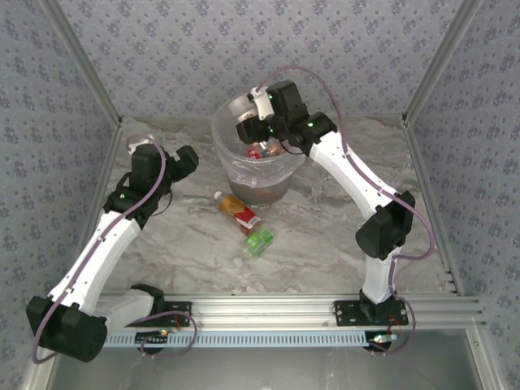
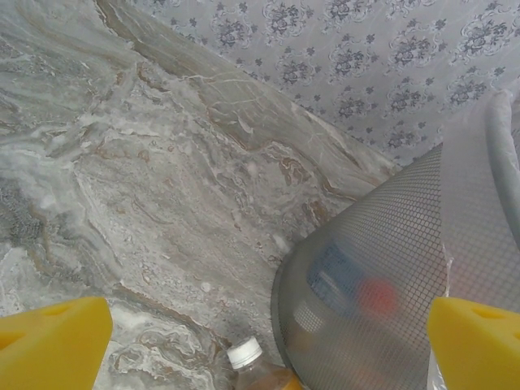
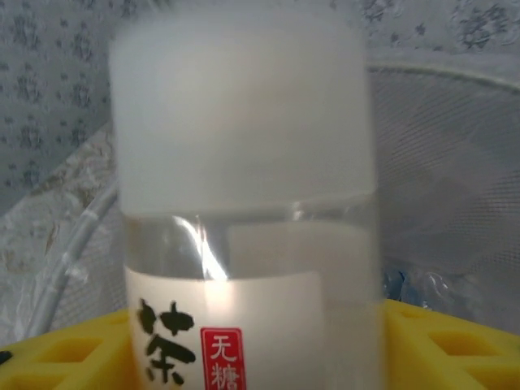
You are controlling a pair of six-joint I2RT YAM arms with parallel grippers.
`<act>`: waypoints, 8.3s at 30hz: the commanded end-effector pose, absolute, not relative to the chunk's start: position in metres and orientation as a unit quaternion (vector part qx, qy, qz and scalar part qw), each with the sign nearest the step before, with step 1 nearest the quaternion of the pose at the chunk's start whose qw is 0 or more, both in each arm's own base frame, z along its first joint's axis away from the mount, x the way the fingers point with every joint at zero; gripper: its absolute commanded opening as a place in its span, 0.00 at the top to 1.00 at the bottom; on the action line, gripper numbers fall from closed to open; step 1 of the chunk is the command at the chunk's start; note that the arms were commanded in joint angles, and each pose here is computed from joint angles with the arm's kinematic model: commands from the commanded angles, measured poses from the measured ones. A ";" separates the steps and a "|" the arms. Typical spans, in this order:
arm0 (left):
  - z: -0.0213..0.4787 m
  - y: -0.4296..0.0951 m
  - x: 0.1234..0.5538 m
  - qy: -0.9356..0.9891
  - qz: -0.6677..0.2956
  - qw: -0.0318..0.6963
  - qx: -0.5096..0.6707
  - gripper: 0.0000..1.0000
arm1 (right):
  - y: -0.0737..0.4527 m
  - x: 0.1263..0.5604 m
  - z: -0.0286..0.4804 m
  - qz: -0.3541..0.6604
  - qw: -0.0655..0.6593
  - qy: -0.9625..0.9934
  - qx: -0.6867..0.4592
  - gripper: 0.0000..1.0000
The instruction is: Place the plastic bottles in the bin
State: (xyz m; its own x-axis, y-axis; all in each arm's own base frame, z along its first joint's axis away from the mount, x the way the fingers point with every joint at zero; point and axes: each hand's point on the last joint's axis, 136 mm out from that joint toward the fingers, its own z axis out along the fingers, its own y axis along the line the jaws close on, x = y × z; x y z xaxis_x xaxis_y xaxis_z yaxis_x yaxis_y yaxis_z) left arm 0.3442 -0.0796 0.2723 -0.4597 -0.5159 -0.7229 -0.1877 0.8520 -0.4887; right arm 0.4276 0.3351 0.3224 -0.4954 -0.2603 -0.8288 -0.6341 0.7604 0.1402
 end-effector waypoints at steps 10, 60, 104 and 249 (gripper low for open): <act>0.269 -0.075 0.345 0.834 -0.171 0.475 -0.222 0.00 | 0.340 0.394 0.342 0.249 0.403 0.821 -0.319 0.17; 0.041 -0.275 0.185 0.903 -0.033 0.253 0.347 0.02 | 0.085 0.289 0.292 0.160 0.549 0.808 0.145 0.00; 0.144 -0.331 0.183 0.822 -0.167 0.355 0.412 0.74 | 0.085 0.299 0.275 0.147 0.519 0.828 0.156 0.00; 0.046 -0.210 0.288 0.958 -0.116 0.211 -0.152 0.02 | 0.080 0.309 0.265 0.126 0.541 0.823 0.120 0.00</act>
